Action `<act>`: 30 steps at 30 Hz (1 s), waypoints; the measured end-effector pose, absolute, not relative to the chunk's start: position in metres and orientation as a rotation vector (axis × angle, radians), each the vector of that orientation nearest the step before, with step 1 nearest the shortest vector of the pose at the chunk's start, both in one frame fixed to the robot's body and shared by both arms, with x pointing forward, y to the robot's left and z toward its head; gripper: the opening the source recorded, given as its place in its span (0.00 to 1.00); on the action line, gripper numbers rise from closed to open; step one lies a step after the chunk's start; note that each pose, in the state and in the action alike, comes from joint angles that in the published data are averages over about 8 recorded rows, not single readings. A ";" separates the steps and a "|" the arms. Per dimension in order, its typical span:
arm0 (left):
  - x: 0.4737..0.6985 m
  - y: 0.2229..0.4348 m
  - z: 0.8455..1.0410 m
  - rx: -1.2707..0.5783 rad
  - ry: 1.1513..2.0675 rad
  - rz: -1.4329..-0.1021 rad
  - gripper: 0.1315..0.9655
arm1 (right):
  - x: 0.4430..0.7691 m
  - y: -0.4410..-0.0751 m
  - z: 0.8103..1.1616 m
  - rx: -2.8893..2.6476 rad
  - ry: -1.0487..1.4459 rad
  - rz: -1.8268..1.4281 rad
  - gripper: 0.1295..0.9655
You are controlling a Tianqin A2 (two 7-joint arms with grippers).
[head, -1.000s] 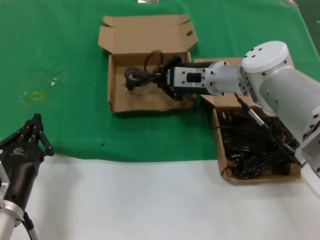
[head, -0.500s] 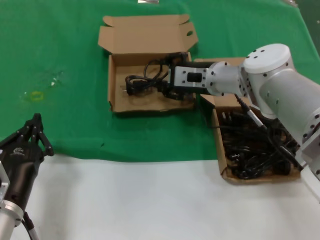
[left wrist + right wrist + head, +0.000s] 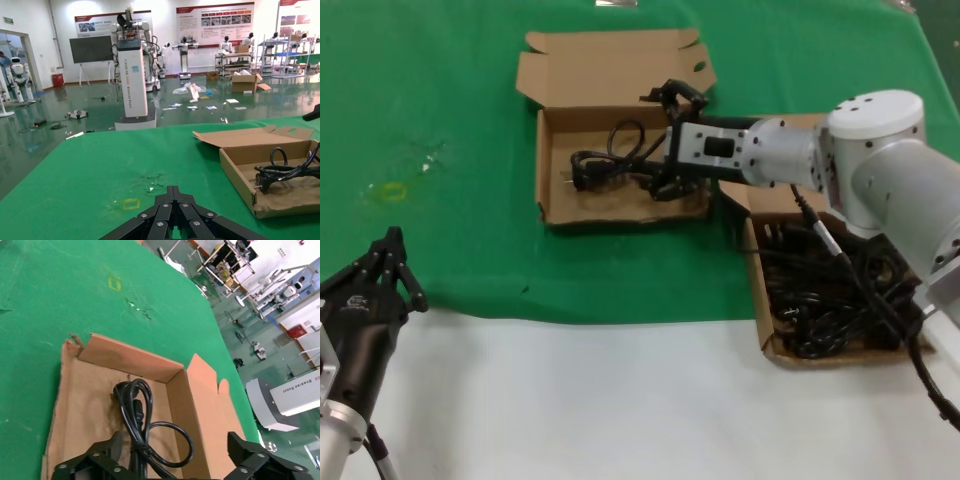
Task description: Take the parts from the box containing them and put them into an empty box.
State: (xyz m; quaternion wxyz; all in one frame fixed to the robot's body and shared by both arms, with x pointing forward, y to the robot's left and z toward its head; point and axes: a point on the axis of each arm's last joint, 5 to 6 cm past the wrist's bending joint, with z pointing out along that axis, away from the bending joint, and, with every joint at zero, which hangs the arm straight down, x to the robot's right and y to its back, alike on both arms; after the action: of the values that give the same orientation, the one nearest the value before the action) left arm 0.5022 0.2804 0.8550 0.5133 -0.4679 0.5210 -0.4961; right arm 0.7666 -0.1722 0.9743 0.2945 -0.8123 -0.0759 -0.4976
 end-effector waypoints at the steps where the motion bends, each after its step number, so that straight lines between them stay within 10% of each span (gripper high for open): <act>1: 0.502 0.280 0.855 -1.125 1.253 -1.193 0.01 | 0.767 -0.174 0.975 -2.159 -0.201 -1.326 0.59; 15: 0.502 0.280 0.855 -1.125 1.253 -1.193 0.01 | 0.766 -0.199 0.979 -2.108 -0.198 -1.313 0.91; 30: 0.502 0.280 0.855 -1.125 1.253 -1.193 0.05 | 0.762 -0.198 0.967 -2.088 -0.145 -1.297 0.99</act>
State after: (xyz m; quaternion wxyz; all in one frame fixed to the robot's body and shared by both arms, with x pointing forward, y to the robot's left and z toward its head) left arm 0.5022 0.2804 0.8550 0.5133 -0.4679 0.5210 -0.4961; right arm 0.7620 -0.1977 0.9673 0.3332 -0.7994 -0.0556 -0.4968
